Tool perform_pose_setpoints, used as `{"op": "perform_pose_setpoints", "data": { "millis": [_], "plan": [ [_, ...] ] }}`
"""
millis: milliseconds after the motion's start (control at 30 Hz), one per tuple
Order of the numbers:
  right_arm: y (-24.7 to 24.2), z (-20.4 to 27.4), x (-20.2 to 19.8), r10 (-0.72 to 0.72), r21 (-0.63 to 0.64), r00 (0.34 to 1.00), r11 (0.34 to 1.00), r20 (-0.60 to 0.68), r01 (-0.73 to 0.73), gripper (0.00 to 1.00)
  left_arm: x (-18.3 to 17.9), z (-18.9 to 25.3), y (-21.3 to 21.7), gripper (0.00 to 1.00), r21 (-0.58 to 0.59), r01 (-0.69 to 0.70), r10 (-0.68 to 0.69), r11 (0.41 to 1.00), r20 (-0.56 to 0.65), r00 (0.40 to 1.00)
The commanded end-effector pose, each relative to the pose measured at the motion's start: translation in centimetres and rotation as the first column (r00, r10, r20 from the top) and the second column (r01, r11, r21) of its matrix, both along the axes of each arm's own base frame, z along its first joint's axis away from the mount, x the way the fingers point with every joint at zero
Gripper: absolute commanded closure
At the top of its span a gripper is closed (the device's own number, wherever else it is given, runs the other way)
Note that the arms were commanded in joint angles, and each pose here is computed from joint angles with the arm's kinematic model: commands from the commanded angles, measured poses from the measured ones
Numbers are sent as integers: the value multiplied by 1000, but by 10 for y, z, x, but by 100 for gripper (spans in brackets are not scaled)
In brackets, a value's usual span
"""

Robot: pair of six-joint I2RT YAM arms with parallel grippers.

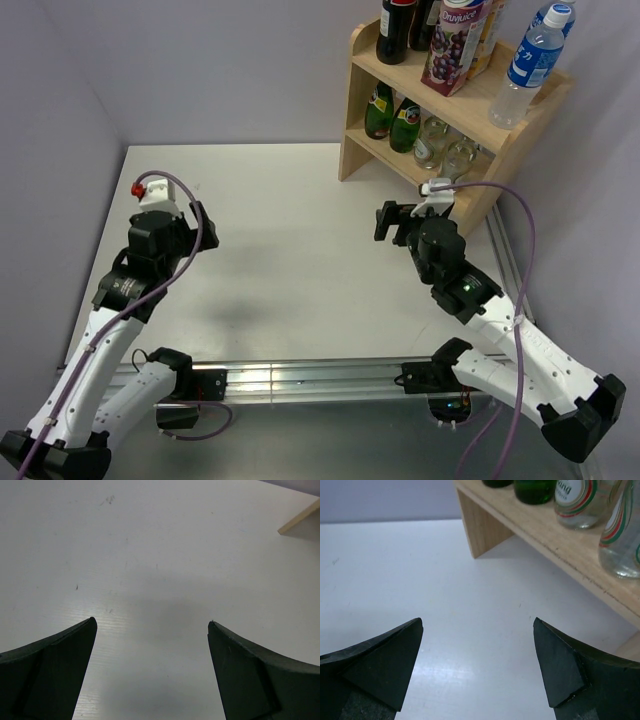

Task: Place and organize the beverage onto the shelf
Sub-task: Reset both arms

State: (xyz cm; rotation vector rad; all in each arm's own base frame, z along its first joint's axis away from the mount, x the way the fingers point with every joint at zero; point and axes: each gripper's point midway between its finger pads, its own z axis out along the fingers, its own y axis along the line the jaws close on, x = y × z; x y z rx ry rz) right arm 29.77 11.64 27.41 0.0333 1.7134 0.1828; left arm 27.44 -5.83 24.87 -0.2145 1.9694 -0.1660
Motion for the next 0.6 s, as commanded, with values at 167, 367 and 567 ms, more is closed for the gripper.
{"op": "perform_pose_setpoints", "data": {
  "millis": [167,367,567],
  "plan": [
    [-16,11,-40,36,28,997,999,-75,-34,1,-2,27,40,1,-36,-181,184,983,110,977],
    [-42,11,-58,-40,-13,992,999,-119,39,1,-19,32,49,1,-65,-208,217,976,172,961],
    [-54,8,-69,-71,-28,987,997,-145,67,1,-32,38,51,0,-92,-189,206,978,237,950]
  ]
}}
